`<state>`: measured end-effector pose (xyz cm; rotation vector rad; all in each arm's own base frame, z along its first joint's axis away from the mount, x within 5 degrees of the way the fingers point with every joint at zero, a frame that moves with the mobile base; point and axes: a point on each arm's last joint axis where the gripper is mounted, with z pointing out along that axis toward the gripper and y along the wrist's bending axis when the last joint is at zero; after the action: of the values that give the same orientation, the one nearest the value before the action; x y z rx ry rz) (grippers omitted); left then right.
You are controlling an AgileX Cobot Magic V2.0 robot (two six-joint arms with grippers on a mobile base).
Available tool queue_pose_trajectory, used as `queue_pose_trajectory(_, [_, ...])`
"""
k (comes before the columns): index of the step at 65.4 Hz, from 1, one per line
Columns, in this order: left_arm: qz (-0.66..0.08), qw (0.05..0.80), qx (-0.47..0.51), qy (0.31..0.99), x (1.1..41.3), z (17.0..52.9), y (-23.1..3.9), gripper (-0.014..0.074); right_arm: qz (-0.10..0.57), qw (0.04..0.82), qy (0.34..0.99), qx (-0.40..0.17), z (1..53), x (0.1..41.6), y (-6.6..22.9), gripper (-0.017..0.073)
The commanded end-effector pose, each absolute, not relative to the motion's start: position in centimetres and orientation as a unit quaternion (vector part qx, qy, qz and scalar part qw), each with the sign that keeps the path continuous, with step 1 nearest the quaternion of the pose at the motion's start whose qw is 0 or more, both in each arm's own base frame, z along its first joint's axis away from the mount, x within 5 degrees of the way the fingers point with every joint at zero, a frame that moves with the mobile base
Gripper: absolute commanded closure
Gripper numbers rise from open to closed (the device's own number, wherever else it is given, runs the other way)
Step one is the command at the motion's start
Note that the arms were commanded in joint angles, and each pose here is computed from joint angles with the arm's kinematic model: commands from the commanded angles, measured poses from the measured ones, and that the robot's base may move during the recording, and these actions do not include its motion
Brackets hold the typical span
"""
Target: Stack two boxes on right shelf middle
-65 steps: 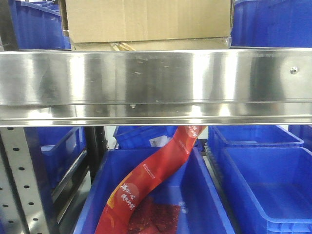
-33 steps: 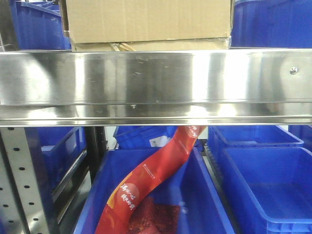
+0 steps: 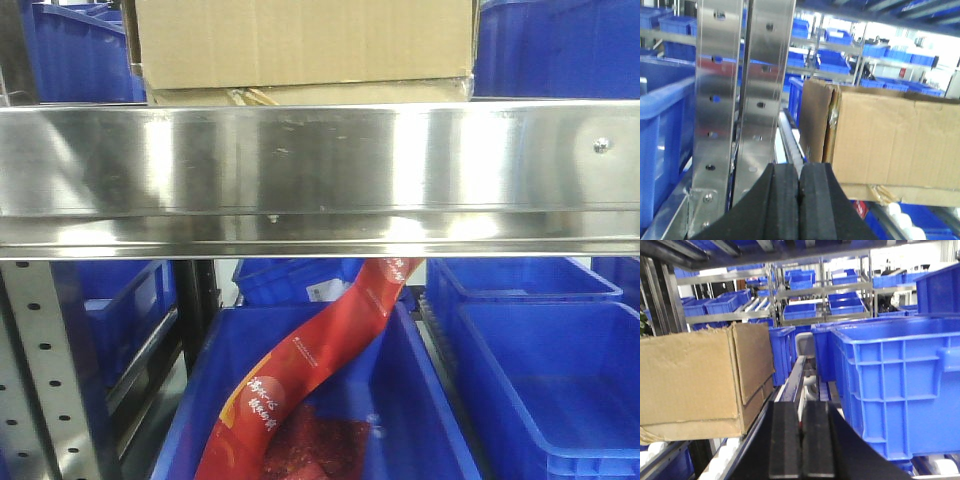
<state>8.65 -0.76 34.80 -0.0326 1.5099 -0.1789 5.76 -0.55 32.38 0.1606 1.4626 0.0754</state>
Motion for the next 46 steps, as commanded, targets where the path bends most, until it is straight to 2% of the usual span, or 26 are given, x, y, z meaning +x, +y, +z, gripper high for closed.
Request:
queue_pose_trajectory(1, [-0.085,0.733,-0.015,0.674,8.4,35.0,-0.8,0.0685,0.028,0.749,0.658,0.066,32.5,5.7,-0.5,0.0721])
queue_pose_trajectory(18, [-0.085,0.733,-0.015,0.674,8.4,35.0,-0.8,0.0685,0.029,0.748,0.660,0.067,32.5,5.7,-0.5,0.0721])
queue_pose_trajectory(25, [-0.085,0.733,-0.015,0.674,8.4,35.0,-0.8,0.0685,0.064,0.744,0.659,0.088,32.0,5.4,-0.4,0.0721])
queue_pose_trajectory(27, [-0.085,0.733,-0.015,0.674,8.4,35.0,-0.8,0.0685,0.042,0.747,0.660,0.068,31.6,5.4,-0.4,0.0721])
queue_pose_trajectory(29, [-0.085,0.733,-0.015,0.674,8.4,35.0,-0.8,0.0685,-0.008,0.753,0.658,0.019,31.1,5.1,-0.3,0.0721])
queue_pose_trajectory(33, [-0.085,0.733,-0.015,0.674,8.4,35.0,-0.8,0.0685,-0.035,0.758,0.652,-0.010,30.2,4.7,-0.2,0.0721])
queue_pose_trajectory(46, [-0.085,0.733,-0.015,0.674,8.4,35.0,-0.8,0.0685,-0.059,0.769,0.637,0.005,25.2,4.8,-0.4,0.0721])
